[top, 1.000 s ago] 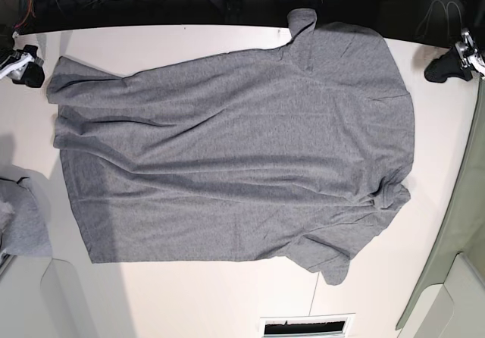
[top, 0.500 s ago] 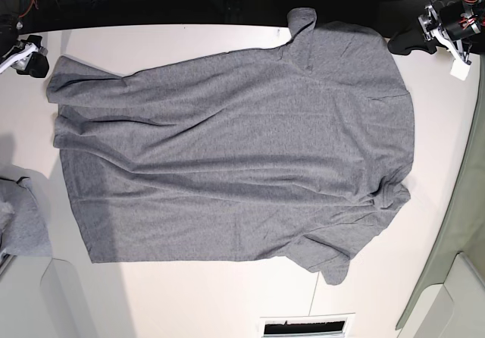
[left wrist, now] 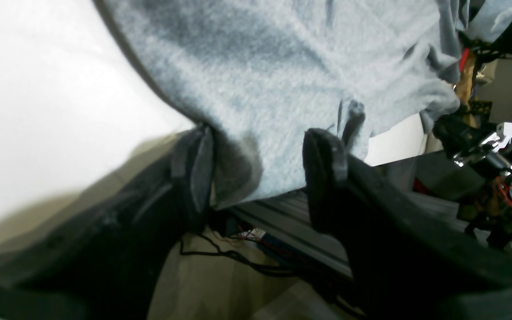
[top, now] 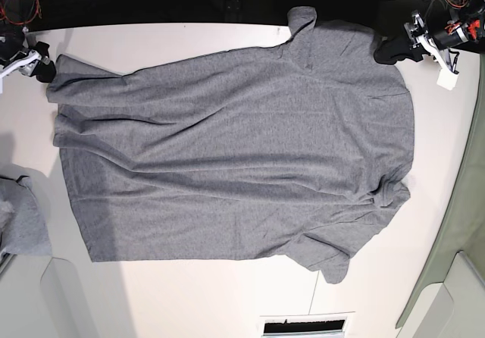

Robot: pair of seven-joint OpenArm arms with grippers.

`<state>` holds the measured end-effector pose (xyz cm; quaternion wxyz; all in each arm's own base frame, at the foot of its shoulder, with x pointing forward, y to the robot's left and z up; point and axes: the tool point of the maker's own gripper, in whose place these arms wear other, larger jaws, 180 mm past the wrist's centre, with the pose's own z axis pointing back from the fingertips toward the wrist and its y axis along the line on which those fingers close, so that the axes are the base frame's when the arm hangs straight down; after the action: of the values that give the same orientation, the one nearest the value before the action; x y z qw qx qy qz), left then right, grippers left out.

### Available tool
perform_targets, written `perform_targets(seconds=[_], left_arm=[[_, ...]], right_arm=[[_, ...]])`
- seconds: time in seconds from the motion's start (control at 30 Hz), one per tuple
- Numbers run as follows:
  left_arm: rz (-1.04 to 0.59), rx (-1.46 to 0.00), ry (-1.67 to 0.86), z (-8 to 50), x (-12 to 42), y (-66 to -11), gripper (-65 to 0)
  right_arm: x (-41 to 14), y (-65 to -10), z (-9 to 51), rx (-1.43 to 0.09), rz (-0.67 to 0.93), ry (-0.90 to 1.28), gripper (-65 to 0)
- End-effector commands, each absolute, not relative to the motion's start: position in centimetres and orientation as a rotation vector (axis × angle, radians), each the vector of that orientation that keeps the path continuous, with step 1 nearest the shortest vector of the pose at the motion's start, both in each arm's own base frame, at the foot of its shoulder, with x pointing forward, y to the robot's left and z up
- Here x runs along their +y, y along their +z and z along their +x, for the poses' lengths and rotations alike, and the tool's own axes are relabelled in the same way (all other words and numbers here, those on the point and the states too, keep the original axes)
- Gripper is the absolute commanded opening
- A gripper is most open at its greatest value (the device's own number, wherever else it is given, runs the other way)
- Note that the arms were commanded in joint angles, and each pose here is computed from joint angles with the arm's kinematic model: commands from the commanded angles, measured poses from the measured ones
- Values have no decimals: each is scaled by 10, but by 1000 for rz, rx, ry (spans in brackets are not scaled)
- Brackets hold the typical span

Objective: Layout the t-shirt on the table in an organized manner, then fold the t-shirt properly
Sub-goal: 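Grasp the shirt's shoulder corners with both grippers, then pull both held corners apart and lay the shirt straight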

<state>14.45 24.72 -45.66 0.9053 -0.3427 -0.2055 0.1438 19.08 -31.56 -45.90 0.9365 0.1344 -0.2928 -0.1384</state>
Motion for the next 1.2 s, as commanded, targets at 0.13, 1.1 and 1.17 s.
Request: perform_targets(seconds=[0.13, 1.1, 1.17], left_arm=[[-683, -420, 277, 144, 254, -455, -301], [-651, -571, 62, 170, 241, -396, -650], [-632, -605, 16, 171, 239, -380, -650]], right_arm=[[-284, -468, 197, -552, 328, -177, -327], [-240, -461, 206, -560, 429, -132, -650], [-244, -456, 207, -557, 417, -118, -650]])
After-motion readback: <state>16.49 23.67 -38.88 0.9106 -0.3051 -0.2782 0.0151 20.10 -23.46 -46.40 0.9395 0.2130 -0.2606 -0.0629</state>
